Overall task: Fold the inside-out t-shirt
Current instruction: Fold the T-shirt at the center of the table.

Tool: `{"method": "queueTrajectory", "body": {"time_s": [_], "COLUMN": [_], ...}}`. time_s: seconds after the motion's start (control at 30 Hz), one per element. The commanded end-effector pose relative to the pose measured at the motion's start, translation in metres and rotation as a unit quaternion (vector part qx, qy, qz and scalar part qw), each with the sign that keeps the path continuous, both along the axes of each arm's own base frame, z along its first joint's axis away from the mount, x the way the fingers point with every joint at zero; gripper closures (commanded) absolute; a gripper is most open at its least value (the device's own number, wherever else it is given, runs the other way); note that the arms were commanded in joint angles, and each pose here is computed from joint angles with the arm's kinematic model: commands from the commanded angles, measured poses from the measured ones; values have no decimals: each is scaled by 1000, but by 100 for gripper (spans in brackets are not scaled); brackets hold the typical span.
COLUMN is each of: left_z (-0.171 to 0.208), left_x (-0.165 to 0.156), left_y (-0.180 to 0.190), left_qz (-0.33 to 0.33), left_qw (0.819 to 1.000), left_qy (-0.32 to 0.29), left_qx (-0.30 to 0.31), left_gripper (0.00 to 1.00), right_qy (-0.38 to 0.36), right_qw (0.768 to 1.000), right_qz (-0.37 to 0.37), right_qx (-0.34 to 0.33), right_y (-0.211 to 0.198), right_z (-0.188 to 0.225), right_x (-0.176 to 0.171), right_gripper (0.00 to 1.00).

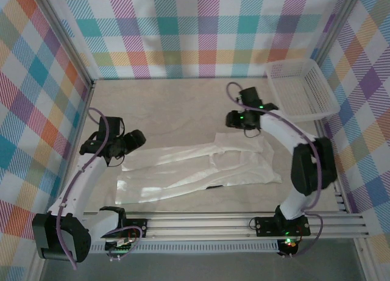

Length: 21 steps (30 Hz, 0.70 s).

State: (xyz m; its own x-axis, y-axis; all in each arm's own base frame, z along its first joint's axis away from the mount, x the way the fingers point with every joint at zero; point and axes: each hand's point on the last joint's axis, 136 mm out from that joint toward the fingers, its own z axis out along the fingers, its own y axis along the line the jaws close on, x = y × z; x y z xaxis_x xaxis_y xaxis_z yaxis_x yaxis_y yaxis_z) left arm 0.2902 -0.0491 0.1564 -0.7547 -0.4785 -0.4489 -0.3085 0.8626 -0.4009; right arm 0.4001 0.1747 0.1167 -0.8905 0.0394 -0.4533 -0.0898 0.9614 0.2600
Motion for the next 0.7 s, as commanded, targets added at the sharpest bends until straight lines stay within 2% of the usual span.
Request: {"method": "queueTrajectory", "body": {"time_s": [0.0,0.1,0.17,0.2,0.33,0.5,0.6,0.67], "left_z": [6,4,2,1,-4,-13,-16,-20], "left_x": [-1,-3,-4,-4,-3,-1,2,3], "left_y": [-23,-30,-31,-30,-28,-31,-33,-34], "left_qz": [-47,-65,-68,-67,-59,-61,-63,-64], "left_qw": [999,998,998,998,998,998,998,998], "left_qy": [-10,-3,1,3,9,20,24,28], "left_qx": [-6,2,6,7,12,11,10,11], "left_gripper": [10,7,7,7,6,6,6,6], "right_qy": [22,59,80,89,92,34,23,28], "right_qw": [998,996,995,995,995,999,997,991], "right_qz": [13,23,30,31,18,-16,-79,-134], "right_qx": [-54,-57,-49,-44,-17,-12,-12,4], "right_y": [8,20,30,33,37,19,-14,-36], "right_z": [-35,-64,-78,-82,-75,-26,-24,-41], "right_x": [11,17,16,14,8,-5,-49,-96], "right_gripper": [44,41,45,52,100,100,100,100]}}
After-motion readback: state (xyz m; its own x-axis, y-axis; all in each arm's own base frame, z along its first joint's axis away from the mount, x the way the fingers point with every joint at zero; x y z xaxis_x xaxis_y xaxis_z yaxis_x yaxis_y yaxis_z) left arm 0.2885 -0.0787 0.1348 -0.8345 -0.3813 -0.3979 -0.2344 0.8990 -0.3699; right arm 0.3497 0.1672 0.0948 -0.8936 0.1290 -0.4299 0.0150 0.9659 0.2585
